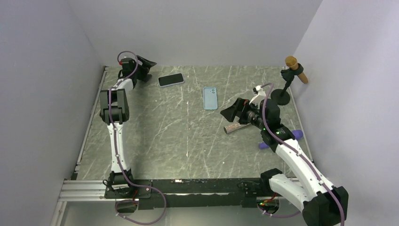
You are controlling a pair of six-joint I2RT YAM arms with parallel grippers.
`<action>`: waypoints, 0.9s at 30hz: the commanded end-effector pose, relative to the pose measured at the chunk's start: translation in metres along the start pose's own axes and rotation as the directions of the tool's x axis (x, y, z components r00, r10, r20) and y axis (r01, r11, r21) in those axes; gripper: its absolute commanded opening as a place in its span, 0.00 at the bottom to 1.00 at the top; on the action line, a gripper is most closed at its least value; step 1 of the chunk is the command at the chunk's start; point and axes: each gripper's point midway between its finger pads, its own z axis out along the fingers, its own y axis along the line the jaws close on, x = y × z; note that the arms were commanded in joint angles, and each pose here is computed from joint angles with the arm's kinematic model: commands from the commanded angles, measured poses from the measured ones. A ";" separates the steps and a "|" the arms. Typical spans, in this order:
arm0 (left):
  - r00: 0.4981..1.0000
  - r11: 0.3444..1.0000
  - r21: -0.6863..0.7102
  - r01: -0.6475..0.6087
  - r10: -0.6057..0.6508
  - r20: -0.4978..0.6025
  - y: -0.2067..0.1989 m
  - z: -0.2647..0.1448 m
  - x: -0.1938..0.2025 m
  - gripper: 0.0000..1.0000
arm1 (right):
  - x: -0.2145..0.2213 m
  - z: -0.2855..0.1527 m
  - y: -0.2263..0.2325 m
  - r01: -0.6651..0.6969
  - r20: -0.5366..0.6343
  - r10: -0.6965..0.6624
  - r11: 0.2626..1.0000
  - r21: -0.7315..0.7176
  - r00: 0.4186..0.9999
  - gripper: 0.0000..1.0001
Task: Take the phone out of the phone case
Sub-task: Pick up the phone case from the center of the board.
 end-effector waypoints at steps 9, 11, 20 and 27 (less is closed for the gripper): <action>0.944 0.994 0.031 0.102 -0.087 -0.320 -0.005 0.012 0.098 0.94 | -0.036 -0.027 0.037 -0.006 0.111 0.016 0.996 -0.089 0.994 0.97; 0.929 0.994 0.036 0.106 -0.086 -0.360 -0.014 0.005 0.102 0.93 | -0.038 -0.032 0.039 -0.004 0.123 0.015 0.996 -0.089 0.992 0.97; 0.852 0.990 -0.029 -0.136 0.102 -0.514 -0.023 -0.039 0.156 0.94 | -0.042 -0.044 0.050 -0.016 0.156 0.037 0.991 -0.134 0.987 0.96; 0.760 0.882 -0.118 -0.456 0.316 -0.568 0.004 -0.063 0.179 0.95 | -0.043 -0.052 0.053 -0.012 0.176 0.036 0.991 -0.135 0.984 0.96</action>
